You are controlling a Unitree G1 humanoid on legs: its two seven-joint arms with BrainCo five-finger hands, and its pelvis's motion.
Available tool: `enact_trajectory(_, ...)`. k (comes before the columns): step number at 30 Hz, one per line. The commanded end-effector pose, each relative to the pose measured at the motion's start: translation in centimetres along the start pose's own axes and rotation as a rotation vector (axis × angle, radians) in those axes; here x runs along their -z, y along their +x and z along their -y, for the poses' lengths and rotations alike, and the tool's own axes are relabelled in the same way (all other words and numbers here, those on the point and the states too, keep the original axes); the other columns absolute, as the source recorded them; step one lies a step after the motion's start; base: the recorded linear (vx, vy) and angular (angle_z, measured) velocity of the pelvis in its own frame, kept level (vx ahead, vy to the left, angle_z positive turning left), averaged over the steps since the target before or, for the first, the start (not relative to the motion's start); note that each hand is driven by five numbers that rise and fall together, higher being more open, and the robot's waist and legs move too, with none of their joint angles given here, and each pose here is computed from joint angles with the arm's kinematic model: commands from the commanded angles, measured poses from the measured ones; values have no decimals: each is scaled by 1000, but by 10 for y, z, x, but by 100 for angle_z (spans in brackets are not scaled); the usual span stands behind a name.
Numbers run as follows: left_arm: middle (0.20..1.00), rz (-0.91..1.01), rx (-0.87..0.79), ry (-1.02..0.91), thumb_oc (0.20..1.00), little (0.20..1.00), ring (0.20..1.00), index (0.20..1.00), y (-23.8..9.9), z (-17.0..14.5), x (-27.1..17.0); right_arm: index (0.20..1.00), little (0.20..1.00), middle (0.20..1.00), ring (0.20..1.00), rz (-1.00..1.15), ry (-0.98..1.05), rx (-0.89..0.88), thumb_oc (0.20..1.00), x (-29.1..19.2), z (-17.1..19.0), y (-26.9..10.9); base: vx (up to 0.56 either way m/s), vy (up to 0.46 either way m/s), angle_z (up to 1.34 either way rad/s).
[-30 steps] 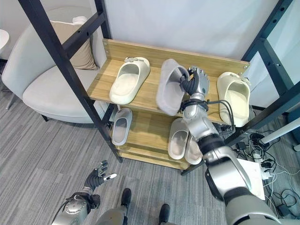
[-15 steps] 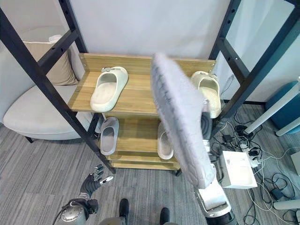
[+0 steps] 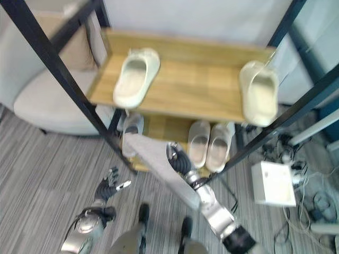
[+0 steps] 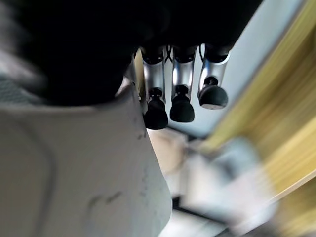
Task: Arrange the slippers neatly on the shoe rack.
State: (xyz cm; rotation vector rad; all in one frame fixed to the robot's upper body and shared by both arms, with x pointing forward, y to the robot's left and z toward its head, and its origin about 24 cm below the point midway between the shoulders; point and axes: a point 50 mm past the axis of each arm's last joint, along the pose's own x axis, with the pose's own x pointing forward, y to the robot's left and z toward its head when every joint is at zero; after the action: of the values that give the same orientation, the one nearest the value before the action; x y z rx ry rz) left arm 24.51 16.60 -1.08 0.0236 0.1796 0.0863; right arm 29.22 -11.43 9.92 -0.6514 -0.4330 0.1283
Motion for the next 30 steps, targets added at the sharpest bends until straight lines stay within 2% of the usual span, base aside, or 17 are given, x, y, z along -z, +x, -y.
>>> enact_trajectory(1,1000,236,4,6,1000,1000,1000,1000,10,6,-43,200,200,200,200,271,-174,339,200,-45,33,30,-144,0,26)
enact_trajectory(5,1000,377,71,-8,1000,1000,1000,1000,15,19,-77,200,200,200,200,239,-410,481,200,-34,58,56,-72,15,34)
enact_trajectory(6,1000,445,105,-4,1000,1000,1000,1000,16,25,-93,200,200,200,200,228,-533,540,200,-31,78,68,-25,5,57)
enact_trajectory(7,1000,445,105,-4,1000,1000,1000,1000,16,25,-93,200,200,200,200,228,-533,540,200,-31,78,68,-30,8,52)
enact_trajectory(11,1000,551,198,-8,1000,1000,1000,1000,12,36,-119,200,200,200,200,115,-808,645,200,-20,144,92,19,-8,30)
enact_trajectory(13,1000,570,225,-10,1000,1000,1000,1000,9,35,-123,200,200,200,200,59,-870,651,200,-13,159,93,89,-30,29)
enact_trajectory(17,1000,575,242,-4,1000,1000,1000,1000,8,37,-124,200,200,200,200,-32,-888,658,200,1,167,92,61,0,6)
enact_trajectory(28,1000,613,242,-7,1000,1000,1000,1000,11,43,-135,200,200,200,200,-153,-805,604,200,20,137,97,44,6,6)
enact_trajectory(30,1000,621,244,-7,1000,1000,1000,1000,10,42,-137,200,200,200,200,-186,-807,614,200,22,142,100,0,0,0)
